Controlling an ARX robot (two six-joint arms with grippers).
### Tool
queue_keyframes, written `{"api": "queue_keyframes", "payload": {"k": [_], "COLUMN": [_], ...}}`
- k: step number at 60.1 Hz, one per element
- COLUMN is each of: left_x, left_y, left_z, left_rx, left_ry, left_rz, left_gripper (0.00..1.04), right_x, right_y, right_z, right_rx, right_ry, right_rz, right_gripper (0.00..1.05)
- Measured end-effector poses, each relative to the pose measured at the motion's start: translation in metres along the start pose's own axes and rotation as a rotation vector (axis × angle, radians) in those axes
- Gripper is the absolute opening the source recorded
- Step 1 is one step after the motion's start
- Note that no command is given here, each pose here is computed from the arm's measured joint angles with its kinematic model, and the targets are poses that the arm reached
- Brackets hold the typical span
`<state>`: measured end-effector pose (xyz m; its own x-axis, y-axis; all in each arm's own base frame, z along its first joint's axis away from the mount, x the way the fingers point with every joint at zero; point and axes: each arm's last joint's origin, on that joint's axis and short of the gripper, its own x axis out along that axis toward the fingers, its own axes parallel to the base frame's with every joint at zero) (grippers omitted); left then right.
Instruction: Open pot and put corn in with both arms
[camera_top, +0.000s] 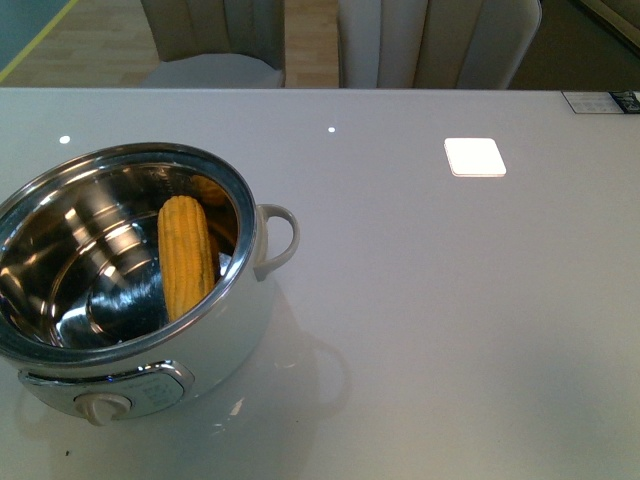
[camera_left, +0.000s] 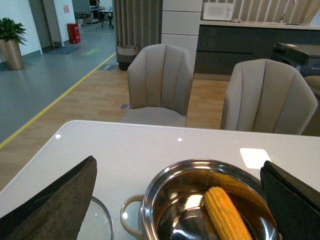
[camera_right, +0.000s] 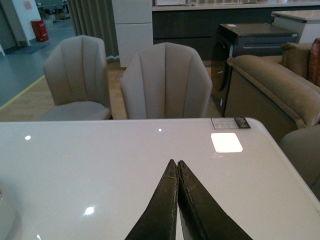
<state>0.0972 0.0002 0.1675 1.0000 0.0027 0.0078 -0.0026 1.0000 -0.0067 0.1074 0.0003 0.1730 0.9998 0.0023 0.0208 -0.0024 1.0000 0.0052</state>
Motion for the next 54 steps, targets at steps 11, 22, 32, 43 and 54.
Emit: {"api": "queue_keyframes", "payload": {"k": [11, 22, 32, 43, 54], "left_x": [0.0, 0.0, 0.0, 0.0, 0.0], "left_y": [0.0, 0.0, 0.0, 0.0, 0.0], "left_z": [0.0, 0.0, 0.0, 0.0, 0.0], "left_rx": [0.0, 0.0, 0.0, 0.0, 0.0], "left_ry": [0.0, 0.0, 0.0, 0.0, 0.0], "left_rz": [0.0, 0.0, 0.0, 0.0, 0.0], "left_gripper": [0.98, 0.98, 0.98, 0.98, 0.98], "right_x": [-0.0105, -0.0106, -0.0107, -0.0107, -0.0107], "right_y": [0.0, 0.0, 0.0, 0.0, 0.0], "right_z": [-0.0026, -0.0026, -0.0026, -0.0026, -0.0026], "right_rx": [0.0, 0.0, -0.002, -0.002, -0.002], "right_ry": [0.006, 0.006, 0.005, 0.005, 0.005], "right_rz": [0.0, 0.0, 0.0, 0.0, 0.0], "right_gripper": [0.02, 0.02, 0.23, 0.6, 0.93]}}
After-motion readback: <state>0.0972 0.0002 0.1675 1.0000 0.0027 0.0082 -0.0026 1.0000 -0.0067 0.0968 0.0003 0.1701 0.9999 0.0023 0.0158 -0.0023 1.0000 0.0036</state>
